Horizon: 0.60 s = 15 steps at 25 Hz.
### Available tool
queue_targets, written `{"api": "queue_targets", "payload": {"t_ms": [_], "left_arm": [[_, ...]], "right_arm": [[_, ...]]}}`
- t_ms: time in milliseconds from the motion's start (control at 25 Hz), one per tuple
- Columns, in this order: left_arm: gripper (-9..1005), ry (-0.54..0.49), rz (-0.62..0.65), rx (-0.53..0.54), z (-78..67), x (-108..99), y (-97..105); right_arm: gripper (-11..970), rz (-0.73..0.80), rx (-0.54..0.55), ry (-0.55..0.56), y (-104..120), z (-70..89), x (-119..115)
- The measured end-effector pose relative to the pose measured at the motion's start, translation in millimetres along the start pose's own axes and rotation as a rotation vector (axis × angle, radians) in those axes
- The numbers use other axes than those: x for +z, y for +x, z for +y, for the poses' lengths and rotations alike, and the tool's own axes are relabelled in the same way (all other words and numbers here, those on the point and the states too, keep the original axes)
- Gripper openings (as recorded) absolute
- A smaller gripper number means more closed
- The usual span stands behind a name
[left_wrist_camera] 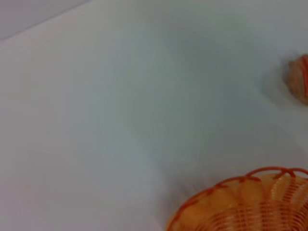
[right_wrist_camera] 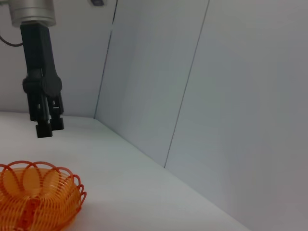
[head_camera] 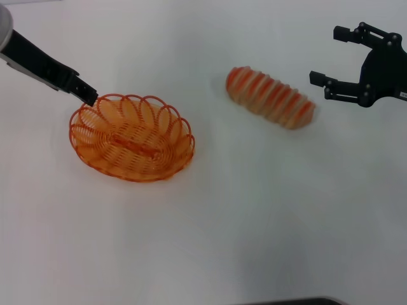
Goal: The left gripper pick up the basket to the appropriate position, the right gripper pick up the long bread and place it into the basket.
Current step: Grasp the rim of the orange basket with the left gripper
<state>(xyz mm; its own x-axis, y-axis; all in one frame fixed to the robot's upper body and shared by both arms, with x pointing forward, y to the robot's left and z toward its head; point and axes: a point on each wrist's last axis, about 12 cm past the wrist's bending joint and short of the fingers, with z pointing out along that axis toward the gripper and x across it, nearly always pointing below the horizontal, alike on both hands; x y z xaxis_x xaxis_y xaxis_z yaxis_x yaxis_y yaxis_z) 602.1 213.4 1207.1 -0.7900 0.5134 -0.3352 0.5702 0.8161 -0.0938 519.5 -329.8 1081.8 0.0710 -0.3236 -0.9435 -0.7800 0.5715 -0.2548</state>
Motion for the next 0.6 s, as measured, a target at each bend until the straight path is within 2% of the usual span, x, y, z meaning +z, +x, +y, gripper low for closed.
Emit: {"api": "queue_targets", "payload": {"t_ms": [240, 600], "left_arm": [[721, -0.001, 0.067, 0.007, -6.6, 6.3, -3.2], [720, 0.004, 0.074, -0.024, -2.2, 23.7, -0.6]], "right_arm": [[882, -0.004, -0.009, -0.003, -2.2, -2.2, 2.0], [881, -0.002, -0.016, -0.005, -2.5, -2.8, 2.7]]}}
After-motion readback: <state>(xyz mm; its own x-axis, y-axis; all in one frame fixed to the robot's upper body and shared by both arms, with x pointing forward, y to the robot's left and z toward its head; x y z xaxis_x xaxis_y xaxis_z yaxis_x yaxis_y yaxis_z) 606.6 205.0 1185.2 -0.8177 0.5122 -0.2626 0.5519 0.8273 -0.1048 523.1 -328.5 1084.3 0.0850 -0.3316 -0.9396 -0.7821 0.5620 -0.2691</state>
